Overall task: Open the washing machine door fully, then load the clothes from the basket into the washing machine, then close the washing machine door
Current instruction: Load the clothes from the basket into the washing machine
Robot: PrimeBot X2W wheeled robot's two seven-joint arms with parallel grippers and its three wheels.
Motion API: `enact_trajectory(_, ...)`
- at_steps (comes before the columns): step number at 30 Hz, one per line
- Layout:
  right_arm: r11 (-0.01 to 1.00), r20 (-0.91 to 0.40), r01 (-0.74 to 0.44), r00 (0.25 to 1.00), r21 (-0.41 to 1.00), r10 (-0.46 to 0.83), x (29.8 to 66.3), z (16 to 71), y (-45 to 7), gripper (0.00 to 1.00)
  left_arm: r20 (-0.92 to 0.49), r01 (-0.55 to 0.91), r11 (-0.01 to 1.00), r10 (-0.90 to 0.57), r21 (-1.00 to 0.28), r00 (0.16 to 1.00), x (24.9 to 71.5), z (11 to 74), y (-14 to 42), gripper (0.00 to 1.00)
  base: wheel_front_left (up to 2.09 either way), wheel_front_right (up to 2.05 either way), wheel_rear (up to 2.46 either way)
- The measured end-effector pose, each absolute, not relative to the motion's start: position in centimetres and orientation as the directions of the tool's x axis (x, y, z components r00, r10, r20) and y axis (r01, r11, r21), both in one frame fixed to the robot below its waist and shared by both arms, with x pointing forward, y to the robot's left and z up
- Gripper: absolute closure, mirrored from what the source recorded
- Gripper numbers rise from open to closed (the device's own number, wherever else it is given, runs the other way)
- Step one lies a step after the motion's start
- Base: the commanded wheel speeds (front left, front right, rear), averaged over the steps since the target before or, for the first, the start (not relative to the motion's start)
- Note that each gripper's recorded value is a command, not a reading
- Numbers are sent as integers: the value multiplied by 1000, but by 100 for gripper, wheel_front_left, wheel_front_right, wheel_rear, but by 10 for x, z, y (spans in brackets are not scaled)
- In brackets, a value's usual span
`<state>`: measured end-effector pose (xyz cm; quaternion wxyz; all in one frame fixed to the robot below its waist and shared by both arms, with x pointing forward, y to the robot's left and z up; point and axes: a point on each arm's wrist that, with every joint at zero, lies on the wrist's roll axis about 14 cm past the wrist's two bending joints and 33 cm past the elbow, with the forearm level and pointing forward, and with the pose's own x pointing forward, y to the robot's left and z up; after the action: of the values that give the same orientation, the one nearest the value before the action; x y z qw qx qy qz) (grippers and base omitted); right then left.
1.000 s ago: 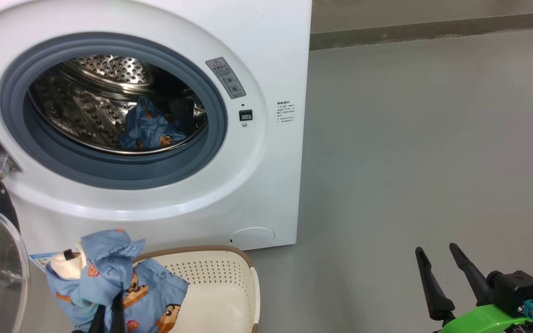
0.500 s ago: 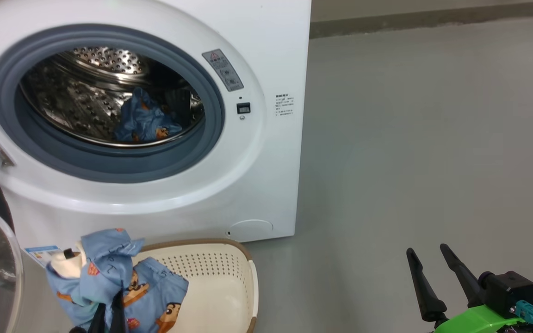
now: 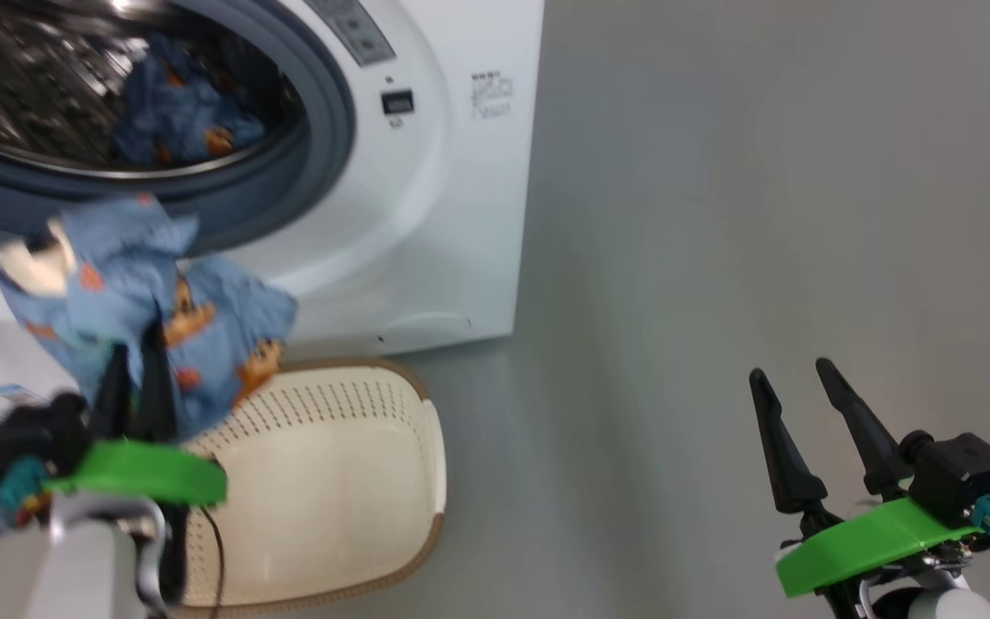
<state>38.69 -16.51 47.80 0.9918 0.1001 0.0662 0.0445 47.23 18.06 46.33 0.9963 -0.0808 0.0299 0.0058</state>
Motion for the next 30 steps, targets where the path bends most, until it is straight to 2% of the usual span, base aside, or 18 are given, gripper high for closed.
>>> enact_trajectory(12, 971, -203, 10, 978, 239, 40, 409, 426, -182, 0, -86, 20, 994, -29, -105, 996, 594, 440, 180, 100, 0, 0, 0)
enact_trajectory(17, 968, -240, 54, 971, 244, 7, 410, 405, -191, 0, -124, 20, 996, -32, -92, 992, 630, 418, 181, 100, 0, 0, 0)
enact_trajectory(30, 960, -347, 146, 936, 239, -55, 408, 351, -209, 0, -112, 13, 997, -22, -82, 993, 718, 400, 187, 100, 0, 0, 0)
